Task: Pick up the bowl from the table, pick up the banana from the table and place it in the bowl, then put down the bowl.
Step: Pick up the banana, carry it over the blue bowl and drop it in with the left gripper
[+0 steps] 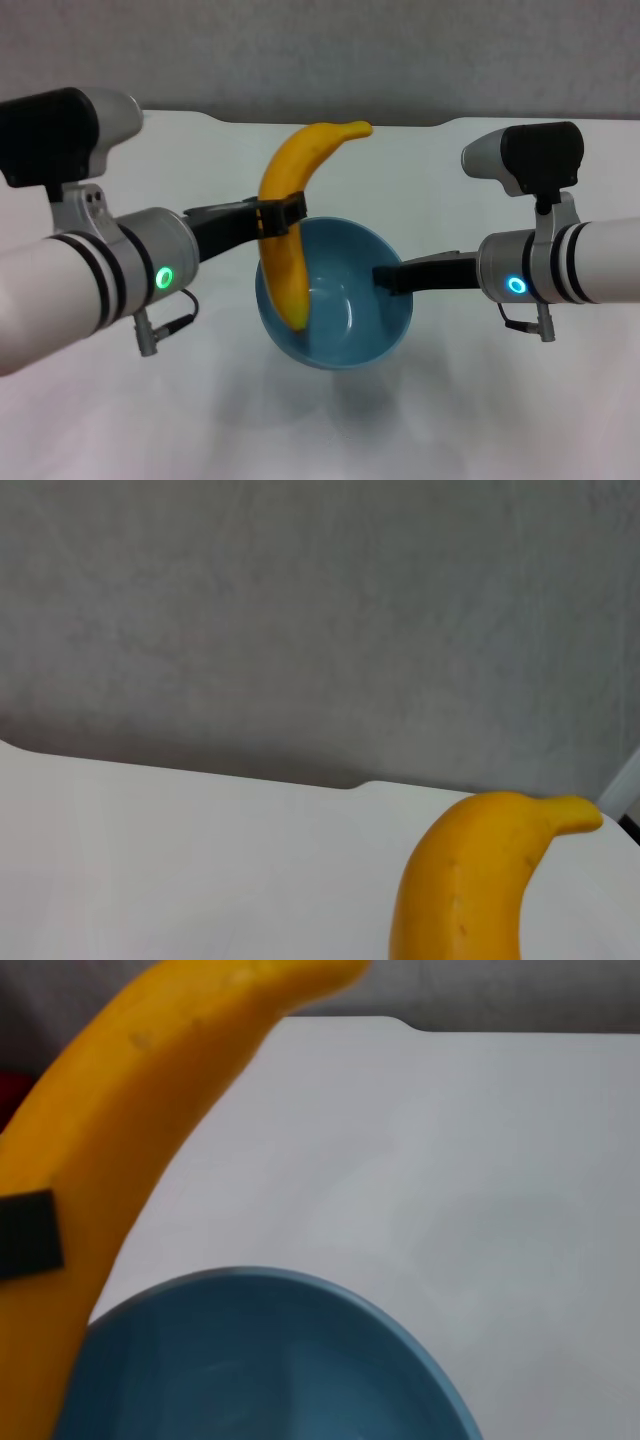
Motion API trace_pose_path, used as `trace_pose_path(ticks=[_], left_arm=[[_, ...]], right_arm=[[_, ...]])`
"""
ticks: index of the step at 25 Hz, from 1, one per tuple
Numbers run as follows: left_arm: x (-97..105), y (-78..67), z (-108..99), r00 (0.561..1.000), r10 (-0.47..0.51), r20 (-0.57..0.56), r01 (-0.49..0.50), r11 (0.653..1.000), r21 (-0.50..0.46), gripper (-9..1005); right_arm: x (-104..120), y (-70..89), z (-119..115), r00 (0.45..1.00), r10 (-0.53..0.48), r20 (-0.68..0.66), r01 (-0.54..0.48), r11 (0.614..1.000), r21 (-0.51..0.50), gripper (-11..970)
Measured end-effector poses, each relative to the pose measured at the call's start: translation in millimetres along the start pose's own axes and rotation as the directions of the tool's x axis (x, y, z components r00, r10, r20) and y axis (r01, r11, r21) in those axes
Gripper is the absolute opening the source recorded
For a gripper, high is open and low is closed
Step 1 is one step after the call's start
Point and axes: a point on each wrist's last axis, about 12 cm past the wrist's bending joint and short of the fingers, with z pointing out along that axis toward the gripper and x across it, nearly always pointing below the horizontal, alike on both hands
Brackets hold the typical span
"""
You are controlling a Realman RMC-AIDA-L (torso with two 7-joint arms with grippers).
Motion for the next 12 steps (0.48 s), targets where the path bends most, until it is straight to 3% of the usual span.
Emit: trace_pose_path(ticks=[12], left_arm=[[12.2, -6.3, 9.0, 0.999, 0.033, 0.025, -0.034, 0.999, 0.033, 538]], right_arm=[[-2.5, -0.1, 2.2, 1.0, 0.02, 0.008, -0.02, 1.0, -0.004, 122]])
